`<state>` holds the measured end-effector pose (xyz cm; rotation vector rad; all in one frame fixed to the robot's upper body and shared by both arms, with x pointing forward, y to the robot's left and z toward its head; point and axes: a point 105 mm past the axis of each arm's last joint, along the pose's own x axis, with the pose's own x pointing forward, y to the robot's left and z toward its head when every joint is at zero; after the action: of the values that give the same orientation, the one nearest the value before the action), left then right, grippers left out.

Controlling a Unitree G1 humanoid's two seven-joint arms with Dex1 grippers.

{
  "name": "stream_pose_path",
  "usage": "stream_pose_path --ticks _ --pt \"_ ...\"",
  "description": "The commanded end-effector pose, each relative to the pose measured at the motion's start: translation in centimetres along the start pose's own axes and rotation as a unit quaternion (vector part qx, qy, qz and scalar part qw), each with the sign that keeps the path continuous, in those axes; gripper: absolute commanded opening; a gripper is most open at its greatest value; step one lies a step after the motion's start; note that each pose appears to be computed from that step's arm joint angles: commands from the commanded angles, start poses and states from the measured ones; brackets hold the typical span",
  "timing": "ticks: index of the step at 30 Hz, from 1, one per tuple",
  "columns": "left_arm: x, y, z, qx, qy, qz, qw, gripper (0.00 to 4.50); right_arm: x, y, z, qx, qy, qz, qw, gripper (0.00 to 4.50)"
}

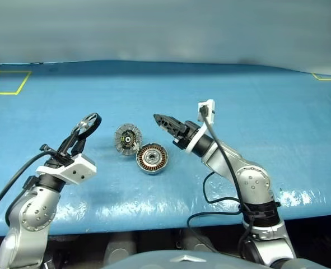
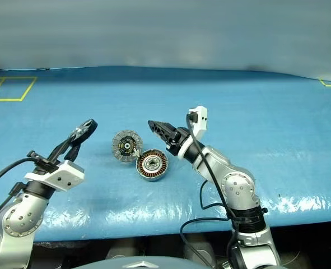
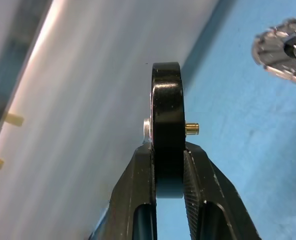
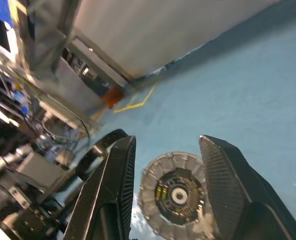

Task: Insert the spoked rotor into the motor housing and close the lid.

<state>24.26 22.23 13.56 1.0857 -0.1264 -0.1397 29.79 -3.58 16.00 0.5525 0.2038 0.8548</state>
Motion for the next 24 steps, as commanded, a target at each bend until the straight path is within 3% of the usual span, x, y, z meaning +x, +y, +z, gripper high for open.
stream_pose_path --ticks 1,8,18,24 --pt "-0.2 -1.1 -0.7 0.018 0.011 -0.032 0.999 0.38 -0.5 0.9 -0.4 -0.063 0.008 0.028 0.998 2.12" --pt "-0.7 -4.2 -2.9 0.090 0.035 -0.126 0.987 0.38 -1.6 -0.7 -0.5 -0.046 0.001 0.003 0.999 2.12" --pt "-0.9 -6.1 -2.5 0.085 0.020 -0.191 0.978 0.38 -1.6 -1.1 -1.4 -0.032 0.012 -0.011 0.999 2.12" --pt "-1.5 -6.5 -1.8 0.065 0.006 -0.216 0.974 2.34 -1.6 -0.5 -2.1 -0.059 0.033 0.012 0.998 2.12"
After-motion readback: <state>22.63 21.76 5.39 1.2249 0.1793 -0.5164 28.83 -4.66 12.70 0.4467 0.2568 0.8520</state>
